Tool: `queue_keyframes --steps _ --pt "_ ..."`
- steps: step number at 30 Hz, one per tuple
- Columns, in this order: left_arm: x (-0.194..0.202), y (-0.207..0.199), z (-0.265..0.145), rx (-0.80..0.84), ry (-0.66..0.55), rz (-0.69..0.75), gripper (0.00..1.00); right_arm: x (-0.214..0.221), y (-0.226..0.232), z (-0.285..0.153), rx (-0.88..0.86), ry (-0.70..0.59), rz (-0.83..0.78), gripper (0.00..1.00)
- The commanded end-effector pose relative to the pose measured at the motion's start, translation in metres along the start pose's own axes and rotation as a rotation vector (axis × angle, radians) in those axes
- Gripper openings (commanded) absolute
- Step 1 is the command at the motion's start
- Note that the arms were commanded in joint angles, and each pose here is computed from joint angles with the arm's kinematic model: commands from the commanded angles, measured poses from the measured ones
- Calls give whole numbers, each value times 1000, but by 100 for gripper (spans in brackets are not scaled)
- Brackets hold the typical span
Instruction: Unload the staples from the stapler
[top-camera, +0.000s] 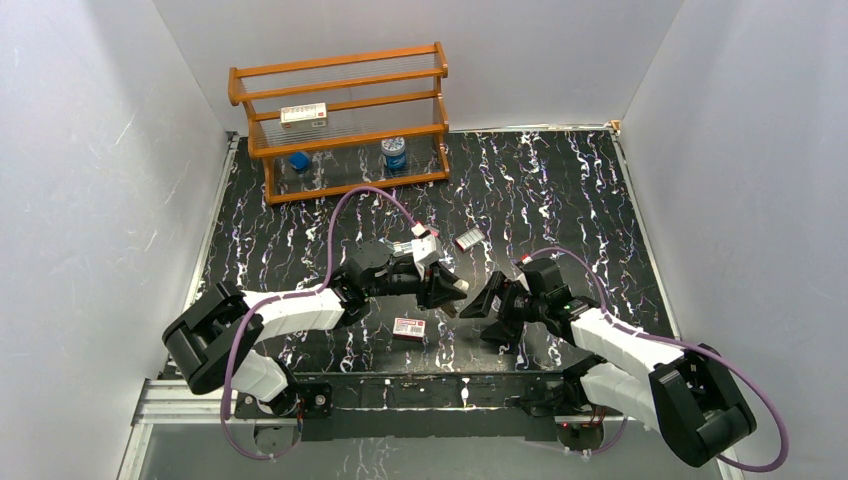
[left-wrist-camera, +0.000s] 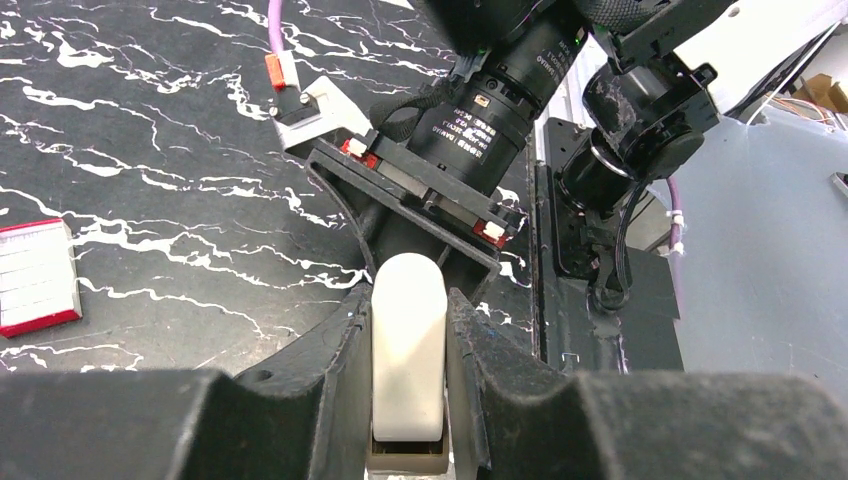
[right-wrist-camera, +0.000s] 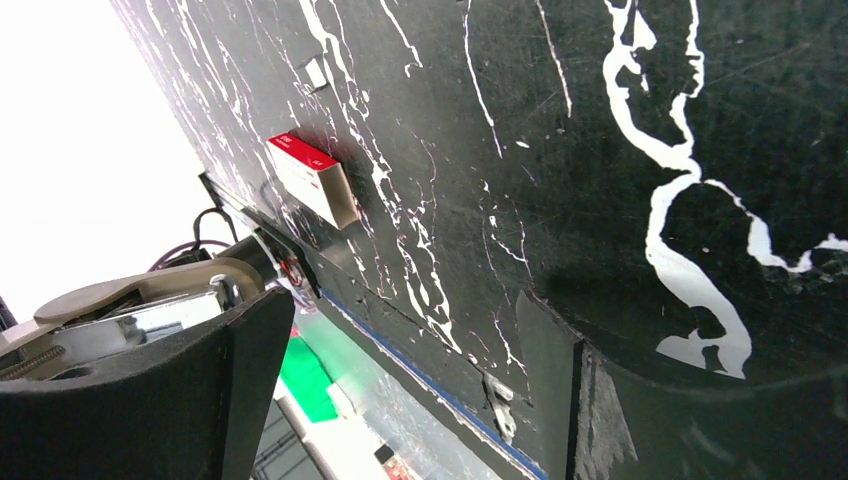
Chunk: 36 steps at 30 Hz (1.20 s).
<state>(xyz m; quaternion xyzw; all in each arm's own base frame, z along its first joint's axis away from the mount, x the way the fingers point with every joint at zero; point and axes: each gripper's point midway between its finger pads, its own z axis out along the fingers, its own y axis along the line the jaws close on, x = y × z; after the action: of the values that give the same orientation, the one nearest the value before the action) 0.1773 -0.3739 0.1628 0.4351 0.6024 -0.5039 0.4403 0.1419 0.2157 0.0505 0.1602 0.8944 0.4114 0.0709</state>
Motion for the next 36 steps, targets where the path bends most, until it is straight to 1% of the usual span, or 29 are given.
queue_keyframes --steps 1,8,20,29,33,36 --pt "-26 -1 0 2 -79 42 0 -3 15 0 -61 -1 -24 91" --pt "-19 1 -4 -24 -67 34 0 -5 3 -4 9 -32 -24 92" --pt "0 8 -12 -63 38 56 0 -10 -3 -10 48 -80 -20 94" --pt "12 14 -17 -98 119 63 0 -17 -9 -17 99 -142 -19 96" --pt "13 14 -18 -98 132 61 0 -18 -4 -20 83 -149 -39 96" --pt "12 16 -20 -118 128 65 0 -13 4 -19 37 -113 -56 95"
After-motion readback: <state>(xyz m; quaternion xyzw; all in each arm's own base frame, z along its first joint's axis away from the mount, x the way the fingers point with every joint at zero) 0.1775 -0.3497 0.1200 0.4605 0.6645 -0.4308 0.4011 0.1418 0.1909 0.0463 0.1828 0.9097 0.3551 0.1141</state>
